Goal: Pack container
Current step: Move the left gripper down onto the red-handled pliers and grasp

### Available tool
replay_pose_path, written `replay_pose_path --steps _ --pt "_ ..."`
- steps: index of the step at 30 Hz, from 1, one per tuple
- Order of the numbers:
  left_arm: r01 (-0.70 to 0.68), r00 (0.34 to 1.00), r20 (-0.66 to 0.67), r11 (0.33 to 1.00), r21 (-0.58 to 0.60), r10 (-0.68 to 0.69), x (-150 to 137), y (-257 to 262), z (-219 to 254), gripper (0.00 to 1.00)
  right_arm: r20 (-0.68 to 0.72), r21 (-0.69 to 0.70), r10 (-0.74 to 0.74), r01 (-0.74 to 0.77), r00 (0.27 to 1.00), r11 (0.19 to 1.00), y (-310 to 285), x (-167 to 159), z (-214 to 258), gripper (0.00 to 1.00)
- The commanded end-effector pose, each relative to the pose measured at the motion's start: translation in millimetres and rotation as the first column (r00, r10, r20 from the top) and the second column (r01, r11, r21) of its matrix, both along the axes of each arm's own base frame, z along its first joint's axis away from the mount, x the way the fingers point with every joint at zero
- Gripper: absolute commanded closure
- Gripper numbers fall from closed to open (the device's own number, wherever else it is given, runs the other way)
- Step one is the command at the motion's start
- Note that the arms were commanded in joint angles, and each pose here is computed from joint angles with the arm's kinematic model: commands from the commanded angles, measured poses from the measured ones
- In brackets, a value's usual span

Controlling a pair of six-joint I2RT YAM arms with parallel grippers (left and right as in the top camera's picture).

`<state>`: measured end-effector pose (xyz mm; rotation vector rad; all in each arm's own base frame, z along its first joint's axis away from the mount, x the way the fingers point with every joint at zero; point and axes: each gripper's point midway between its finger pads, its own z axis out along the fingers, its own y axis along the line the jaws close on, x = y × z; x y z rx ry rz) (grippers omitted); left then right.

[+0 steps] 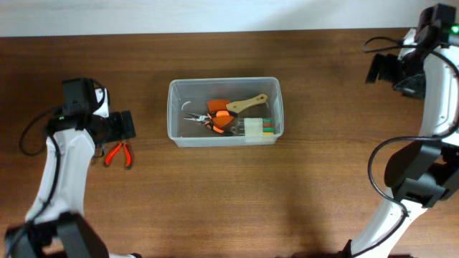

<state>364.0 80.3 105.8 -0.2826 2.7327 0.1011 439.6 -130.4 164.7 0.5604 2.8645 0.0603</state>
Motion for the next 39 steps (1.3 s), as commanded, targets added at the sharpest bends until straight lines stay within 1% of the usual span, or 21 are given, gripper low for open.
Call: replay_pose_path --steps 1,5,6,7,8,11,17,21,25,26,30,32,34,37,39 --pt "0.01 0.998 -0.066 0.998 -0.067 -0.014 2 -6 -27 0.01 -0.021 0.022 -0.006 0.006 1.0 1.0 5 -1 -13 0.02" --pt "0.003 0.987 -0.159 0.996 -0.087 -0.016 -6 -7 -55 0.0 -0.025 0.023 -0.006 0.007 1.0 1.0 5 -1 -15 0.02" --pt "0.0 0.984 -0.176 0.996 -0.091 -0.016 -9 -8 -59 0.07 -0.025 0.023 -0.006 0.007 1.0 1.0 5 -1 -15 0.02" --pt "-0.002 0.981 -0.195 0.995 -0.096 -0.017 -12 -9 -63 0.16 -0.025 0.023 -0.006 0.007 1.0 1.0 5 -1 -15 0.01" --pt "-0.003 0.976 -0.216 0.995 -0.1 -0.018 -15 -10 -66 0.2 -0.025 0.023 -0.006 0.007 1.0 1.0 5 -1 -15 0.01" --pt "-0.038 0.966 -0.259 0.993 -0.114 0.008 -22 -12 -75 0.2 -0.025 0.023 -0.006 0.006 1.0 1.0 5 -1 -15 0.02" --pt "-0.121 0.952 -0.296 0.984 -0.127 0.079 -25 -18 -88 0.2 -0.025 0.023 -0.006 0.006 1.0 1.0 5 -1 -15 0.02" --pt "-0.141 0.941 -0.326 0.981 -0.131 0.091 -27 -27 -98 0.2 -0.025 0.023 -0.006 0.006 1.0 1.0 5 -1 -15 0.02" --pt "-0.12 0.932 -0.355 0.985 -0.127 0.068 -28 -35 -110 0.21 -0.025 0.023 -0.006 0.007 1.0 1.0 5 -1 -15 0.01" --pt "-0.121 0.93 -0.36 0.985 -0.122 0.07 -29 -34 -112 0.25 -0.026 0.023 -0.006 0.007 1.0 1.0 5 -1 -15 0.02" --pt "-0.129 0.919 -0.387 0.986 -0.105 0.079 -33 -31 -120 0.33 -0.026 0.024 -0.006 0.007 1.0 1.0 5 -2 -15 0.02" --pt "-0.129 0.915 -0.395 0.986 -0.103 0.079 -34 -31 -123 0.35 -0.026 0.023 -0.006 0.006 1.0 1.0 5 -2 -15 0.02" --pt "-0.13 0.914 -0.397 0.986 -0.103 0.079 -34 -31 -124 0.4 -0.026 0.023 -0.006 0.006 1.0 1.0 5 -2 -15 0.01" --pt "-0.13 0.916 -0.393 0.986 -0.102 0.08 -33 -31 -124 0.51 -0.026 0.023 -0.006 0.006 1.0 1.0 5 -1 -15 0.02" --pt "-0.129 0.917 -0.391 0.986 -0.102 0.08 -33 -31 -124 0.62 -0.026 0.023 -0.006 0.007 1.0 1.0 5 -2 -15 0.01"
